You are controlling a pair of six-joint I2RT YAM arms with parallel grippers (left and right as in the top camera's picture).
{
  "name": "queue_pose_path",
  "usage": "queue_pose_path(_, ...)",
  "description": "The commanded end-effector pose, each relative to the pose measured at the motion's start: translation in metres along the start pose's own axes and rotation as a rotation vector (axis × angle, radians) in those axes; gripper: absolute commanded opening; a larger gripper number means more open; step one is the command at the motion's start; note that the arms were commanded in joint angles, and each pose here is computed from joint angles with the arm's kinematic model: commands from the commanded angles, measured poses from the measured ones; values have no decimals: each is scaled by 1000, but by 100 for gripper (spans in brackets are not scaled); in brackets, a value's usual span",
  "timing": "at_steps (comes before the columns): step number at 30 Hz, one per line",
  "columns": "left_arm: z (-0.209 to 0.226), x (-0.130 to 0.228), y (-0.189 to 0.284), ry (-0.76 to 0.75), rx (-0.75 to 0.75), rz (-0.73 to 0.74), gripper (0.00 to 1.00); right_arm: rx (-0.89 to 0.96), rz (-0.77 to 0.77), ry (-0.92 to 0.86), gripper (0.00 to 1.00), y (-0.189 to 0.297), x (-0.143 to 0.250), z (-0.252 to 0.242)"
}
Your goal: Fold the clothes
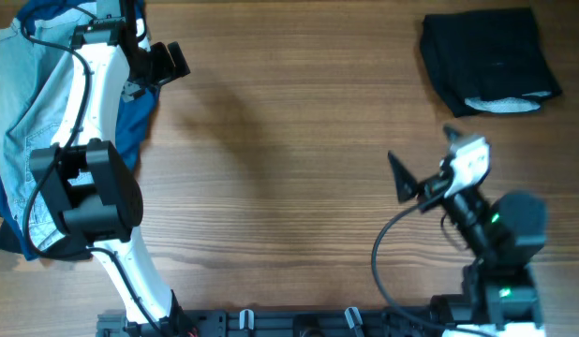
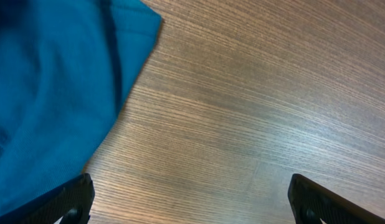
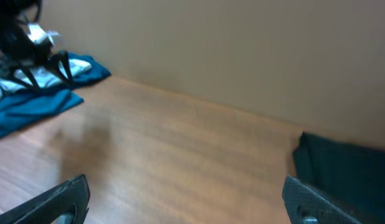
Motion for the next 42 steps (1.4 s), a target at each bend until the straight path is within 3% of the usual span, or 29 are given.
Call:
queue_pose_path(1, -2, -3, -2, -5, -2, -7, 100, 92, -25, -116, 100, 12, 33, 9)
queue_pose_path(7, -2, -3, -2, -5, -2, -7, 100, 127, -80, -54, 100, 21, 61, 20)
queue_pose_path(17, -2, -3, -2, -5, -2, -7, 100, 182, -140, 34, 100, 22, 69, 20)
queue_pose_path(23, -2, -3, -2, -5, -2, -7, 100, 222, -155, -58, 100, 23, 73, 18)
queue_pose_path(42, -2, -3, -2, -5, -2, -7, 100, 223, -126, -91, 100, 22, 78, 18)
Point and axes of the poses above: each gripper's point midway between its finger pads, its own y axis back along the fingers, its own z axis along the line the jaws close on, x = y × z, the point moved 9 cm from there along y, back along the fingers, and after that the axes turned 12 degrees about y, right-handed, at the moved point
